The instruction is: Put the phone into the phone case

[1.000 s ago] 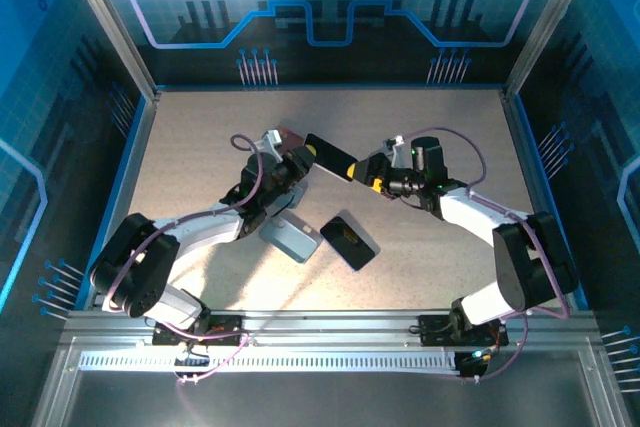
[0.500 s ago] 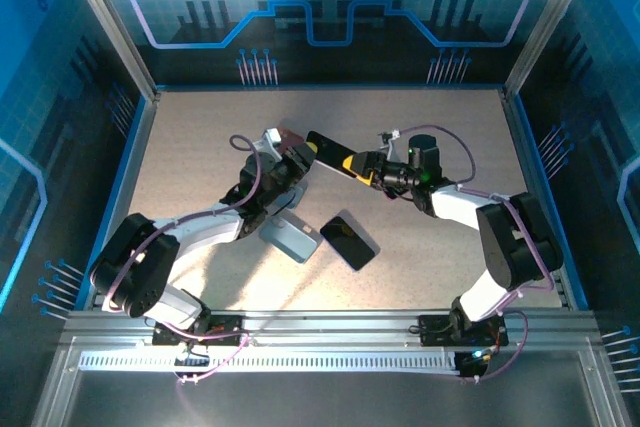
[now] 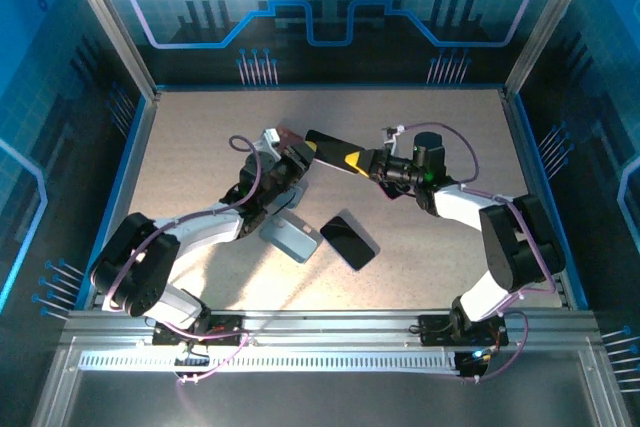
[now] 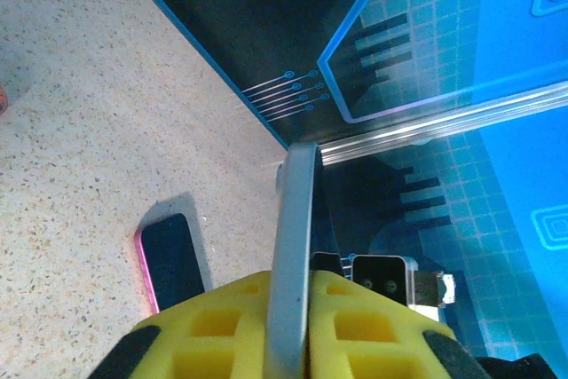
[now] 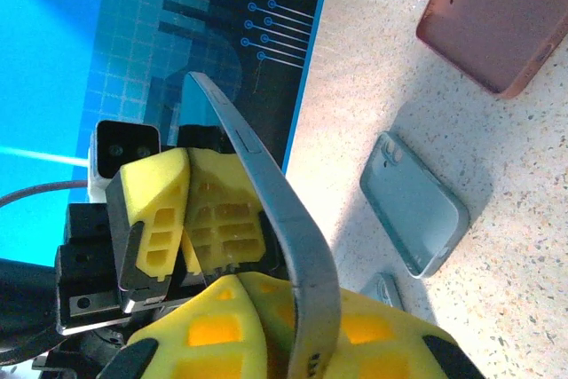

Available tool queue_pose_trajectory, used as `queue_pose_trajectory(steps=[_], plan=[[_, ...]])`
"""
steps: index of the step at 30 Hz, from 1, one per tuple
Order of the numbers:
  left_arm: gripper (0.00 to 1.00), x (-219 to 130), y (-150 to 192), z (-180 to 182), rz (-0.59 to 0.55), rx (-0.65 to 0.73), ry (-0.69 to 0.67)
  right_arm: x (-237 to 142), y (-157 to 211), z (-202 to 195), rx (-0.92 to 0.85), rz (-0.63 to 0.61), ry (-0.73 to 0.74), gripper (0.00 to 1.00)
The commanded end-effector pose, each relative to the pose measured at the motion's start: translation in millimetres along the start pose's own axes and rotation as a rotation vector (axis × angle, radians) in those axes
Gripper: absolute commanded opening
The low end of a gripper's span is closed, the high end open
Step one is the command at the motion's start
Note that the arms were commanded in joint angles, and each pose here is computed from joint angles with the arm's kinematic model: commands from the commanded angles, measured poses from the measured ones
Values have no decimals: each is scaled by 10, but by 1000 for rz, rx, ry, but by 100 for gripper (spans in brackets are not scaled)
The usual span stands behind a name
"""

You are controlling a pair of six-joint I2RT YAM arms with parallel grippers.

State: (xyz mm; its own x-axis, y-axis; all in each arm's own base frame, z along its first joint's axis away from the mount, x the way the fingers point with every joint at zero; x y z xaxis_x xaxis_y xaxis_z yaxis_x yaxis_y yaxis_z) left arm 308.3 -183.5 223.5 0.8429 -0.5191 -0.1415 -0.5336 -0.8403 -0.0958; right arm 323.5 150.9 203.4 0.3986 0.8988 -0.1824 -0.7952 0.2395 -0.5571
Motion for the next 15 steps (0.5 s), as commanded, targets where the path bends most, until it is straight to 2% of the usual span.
queue_pose_trajectory(steps=[1, 4, 15], plan=[[28, -21, 57, -164, 28, 75, 30, -23, 5, 100, -106, 7, 33, 0], [40, -42, 50, -162, 23, 97, 0, -54, 4, 146, -119, 14, 43, 0], [55, -176, -16, -163, -9, 183, -87, -169, 21, 296, -150, 43, 68, 0]])
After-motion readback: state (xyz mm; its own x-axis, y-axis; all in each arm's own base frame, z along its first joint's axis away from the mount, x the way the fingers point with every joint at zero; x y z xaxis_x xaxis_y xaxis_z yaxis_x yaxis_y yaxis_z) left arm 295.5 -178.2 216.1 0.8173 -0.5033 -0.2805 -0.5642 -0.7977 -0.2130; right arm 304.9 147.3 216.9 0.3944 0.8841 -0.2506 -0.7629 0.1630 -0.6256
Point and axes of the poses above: each hand's point on the last joint's axis, 136 mm out from that joint toward the fingers, its own x axis out along the fingers, its own z axis along the line the jaws close on, y = z × x, the point moved 10 cm from there along -x, back along the fingers, and after that the axes turned 15 degrees about -x, right-handed, at the moved point
